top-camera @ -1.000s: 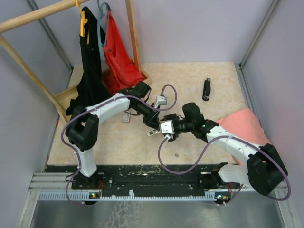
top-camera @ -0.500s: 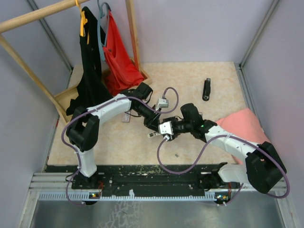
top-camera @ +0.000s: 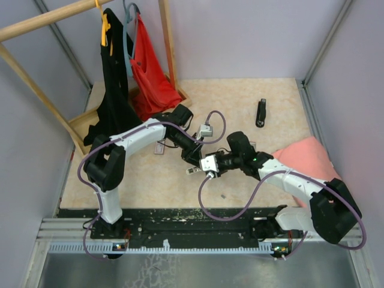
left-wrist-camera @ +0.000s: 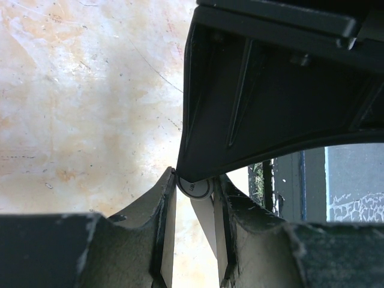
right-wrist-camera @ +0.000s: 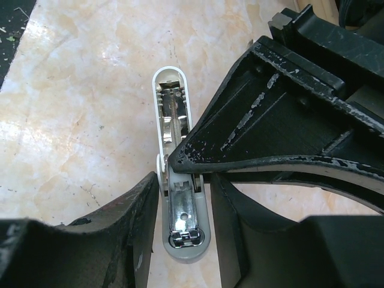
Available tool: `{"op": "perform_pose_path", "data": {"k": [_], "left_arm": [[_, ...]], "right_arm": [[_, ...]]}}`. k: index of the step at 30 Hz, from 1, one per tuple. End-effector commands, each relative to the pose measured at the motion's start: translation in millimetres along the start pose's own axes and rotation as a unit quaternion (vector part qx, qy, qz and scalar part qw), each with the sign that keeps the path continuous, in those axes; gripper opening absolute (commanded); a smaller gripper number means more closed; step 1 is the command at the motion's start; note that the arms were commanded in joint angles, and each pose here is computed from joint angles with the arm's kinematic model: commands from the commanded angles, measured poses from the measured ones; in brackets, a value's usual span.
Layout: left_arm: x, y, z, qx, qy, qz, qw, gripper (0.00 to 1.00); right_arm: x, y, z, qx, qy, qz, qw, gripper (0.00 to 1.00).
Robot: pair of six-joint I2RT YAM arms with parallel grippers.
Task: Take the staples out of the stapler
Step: Place the stapler at the center of the board.
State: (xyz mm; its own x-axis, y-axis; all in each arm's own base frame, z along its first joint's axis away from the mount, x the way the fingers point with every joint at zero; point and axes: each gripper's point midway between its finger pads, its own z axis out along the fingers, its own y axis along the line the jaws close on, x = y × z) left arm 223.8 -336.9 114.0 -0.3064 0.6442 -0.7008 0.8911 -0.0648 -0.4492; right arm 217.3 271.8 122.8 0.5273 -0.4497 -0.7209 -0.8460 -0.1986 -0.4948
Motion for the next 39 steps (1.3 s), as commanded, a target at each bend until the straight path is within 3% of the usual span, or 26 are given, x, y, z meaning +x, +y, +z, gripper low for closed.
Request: {"op": "perform_pose_path", "data": {"k": [1,8,15,21,28,31,33,39], "left_arm": [[-13.9,-16.1,-2.1,0.029,-0.012,0.016,0.999,0.00],[-13.5,-21.4,-0.8,0.040,-0.009,0.023,0.999,0.00],[-11.3,-20.1,0.6,0.039,-0.004,0.022,0.999,0.06],[-12.8,-18.8,-1.6,0.035,-0.001,0.028,0.999,0.30],[-15.3,-15.4,-8.7,0.023,-0.002,0.033,0.999,0.73],[-19.9,-14.2,-16.6,0.013,-0.007,0.039,0.999,0.81],[-24.4,-13.4,-24.1,0.004,-0.012,0.044,0.999,0.96],[-34.9,-1.2,-59.6,-0.055,-0.029,0.052,0.997,1.00]], "right_arm": [[-9.3,-3.8,4.3,0.002,-0.018,-0.018,1.000,0.40],[-10.4,-4.1,7.1,0.001,-0.018,-0.012,1.000,0.34],[-14.8,-0.4,6.5,-0.008,-0.027,-0.009,1.000,0.16],[-19.2,-0.4,5.0,-0.007,-0.034,-0.004,0.999,0.00],[-20.5,-5.2,3.6,0.008,-0.033,0.013,0.999,0.00],[-20.3,-9.0,2.8,0.019,-0.031,0.022,0.999,0.00],[-20.4,-13.1,1.8,0.031,-0.029,0.030,0.999,0.00],[-15.9,-34.5,-3.2,0.092,-0.017,0.070,0.993,0.00]]}}
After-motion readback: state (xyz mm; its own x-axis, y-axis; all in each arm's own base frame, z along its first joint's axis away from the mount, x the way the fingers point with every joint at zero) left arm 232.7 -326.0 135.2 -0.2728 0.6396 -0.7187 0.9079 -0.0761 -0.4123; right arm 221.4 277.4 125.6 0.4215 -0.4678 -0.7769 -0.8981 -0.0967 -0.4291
